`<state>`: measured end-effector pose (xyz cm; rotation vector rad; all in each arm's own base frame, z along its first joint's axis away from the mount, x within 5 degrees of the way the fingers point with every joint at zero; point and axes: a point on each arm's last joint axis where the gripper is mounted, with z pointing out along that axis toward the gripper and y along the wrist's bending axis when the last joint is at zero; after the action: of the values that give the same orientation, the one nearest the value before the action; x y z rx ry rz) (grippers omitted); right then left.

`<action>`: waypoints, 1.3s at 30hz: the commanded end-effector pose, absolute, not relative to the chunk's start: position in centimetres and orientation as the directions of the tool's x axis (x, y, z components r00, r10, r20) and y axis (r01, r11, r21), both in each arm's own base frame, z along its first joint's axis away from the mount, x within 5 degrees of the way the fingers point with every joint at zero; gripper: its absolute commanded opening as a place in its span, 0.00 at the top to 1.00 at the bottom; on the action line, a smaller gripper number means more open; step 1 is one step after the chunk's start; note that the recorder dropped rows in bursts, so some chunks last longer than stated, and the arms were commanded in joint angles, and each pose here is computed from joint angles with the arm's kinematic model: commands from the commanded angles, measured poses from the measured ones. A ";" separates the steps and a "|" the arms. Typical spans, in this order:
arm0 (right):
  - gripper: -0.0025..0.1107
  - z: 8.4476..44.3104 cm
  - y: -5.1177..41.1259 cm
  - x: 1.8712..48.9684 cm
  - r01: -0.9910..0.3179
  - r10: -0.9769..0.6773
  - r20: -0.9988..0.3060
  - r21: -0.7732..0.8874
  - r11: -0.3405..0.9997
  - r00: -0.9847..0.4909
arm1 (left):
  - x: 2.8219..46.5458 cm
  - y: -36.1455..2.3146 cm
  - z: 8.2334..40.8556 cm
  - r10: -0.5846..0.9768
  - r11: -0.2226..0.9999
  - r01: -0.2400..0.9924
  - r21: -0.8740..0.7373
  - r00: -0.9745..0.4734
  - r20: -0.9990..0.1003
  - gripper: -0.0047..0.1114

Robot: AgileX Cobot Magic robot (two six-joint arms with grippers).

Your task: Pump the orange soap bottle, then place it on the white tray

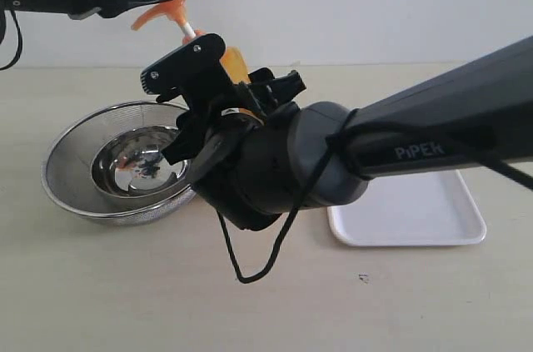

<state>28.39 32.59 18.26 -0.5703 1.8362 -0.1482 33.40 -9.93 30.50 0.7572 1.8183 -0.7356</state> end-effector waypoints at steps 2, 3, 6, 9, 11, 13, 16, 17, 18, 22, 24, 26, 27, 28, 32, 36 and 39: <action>0.98 18.3 32.7 28.4 -0.337 -0.458 -0.858 -0.371 0.865 -0.234 | 32.5 -10.4 28.6 0.236 0.560 0.811 -0.171 -0.354 -0.905 0.92; 0.98 18.3 32.7 28.4 -0.337 -0.458 -0.858 -0.371 0.865 -0.234 | 32.4 -10.5 28.7 0.235 0.554 0.815 -0.172 -0.351 -0.906 0.92; 0.98 18.3 32.7 28.4 -0.337 -0.458 -0.858 -0.371 0.865 -0.234 | 32.1 -10.5 29.2 0.234 0.546 0.821 -0.165 -0.339 -0.911 0.92; 0.98 18.3 32.7 28.4 -0.337 -0.458 -0.858 -0.371 0.865 -0.234 | 31.9 -10.5 29.7 0.232 0.547 0.823 -0.154 -0.326 -0.916 0.92; 0.98 18.3 32.7 28.4 -0.337 -0.458 -0.858 -0.371 0.865 -0.234 | 31.8 -10.4 29.8 0.232 0.549 0.822 -0.150 -0.322 -0.918 0.92; 0.98 18.3 32.7 28.4 -0.337 -0.458 -0.858 -0.371 0.865 -0.234 | 31.9 -10.4 29.8 0.232 0.556 0.818 -0.147 -0.322 -0.918 0.92; 0.98 18.3 32.7 28.4 -0.337 -0.458 -0.858 -0.371 0.865 -0.234 | 31.9 -10.3 29.6 0.233 0.563 0.813 -0.147 -0.327 -0.916 0.92; 0.98 18.3 32.7 28.4 -0.337 -0.458 -0.858 -0.371 0.865 -0.234 | 31.9 -10.3 29.5 0.233 0.565 0.811 -0.149 -0.331 -0.914 0.92; 0.98 18.3 32.7 28.4 -0.337 -0.458 -0.858 -0.371 0.865 -0.234 | 31.9 -10.3 29.4 0.236 0.568 0.810 -0.147 -0.332 -0.913 0.92; 0.98 18.3 32.7 28.4 -0.337 -0.458 -0.858 -0.371 0.865 -0.234 | 31.8 -10.2 29.0 0.239 0.576 0.804 -0.148 -0.340 -0.910 0.92; 0.98 18.3 32.7 28.4 -0.337 -0.458 -0.858 -0.371 0.865 -0.234 | 31.8 -10.2 29.0 0.239 0.576 0.804 -0.148 -0.340 -0.910 0.92; 0.98 18.3 32.7 28.4 -0.337 -0.458 -0.858 -0.371 0.865 -0.234 | 31.9 -10.2 29.0 0.240 0.578 0.802 -0.147 -0.340 -0.910 0.92; 0.98 18.3 32.7 28.4 -0.337 -0.458 -0.858 -0.371 0.865 -0.234 | 31.9 -10.2 29.0 0.240 0.578 0.802 -0.147 -0.340 -0.910 0.92; 0.98 18.3 32.7 28.4 -0.337 -0.458 -0.858 -0.371 0.865 -0.234 | 31.9 -10.2 29.0 0.240 0.578 0.802 -0.147 -0.340 -0.910 0.92; 0.98 18.3 32.7 28.4 -0.337 -0.458 -0.858 -0.371 0.865 -0.234 | 31.9 -10.2 29.0 0.240 0.578 0.802 -0.147 -0.340 -0.910 0.92; 0.98 18.3 32.7 28.4 -0.337 -0.460 -0.857 -0.372 0.865 -0.233 | 31.9 -10.2 29.0 0.240 0.580 0.801 -0.146 -0.340 -0.910 0.92; 0.98 18.3 32.7 28.4 -0.335 -0.459 -0.857 -0.373 0.865 -0.233 | 31.9 -10.2 29.0 0.240 0.580 0.801 -0.146 -0.340 -0.910 0.92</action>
<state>28.37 32.55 18.20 -0.5855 1.8358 -0.1613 32.51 -9.70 30.45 0.7442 1.8281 -0.7265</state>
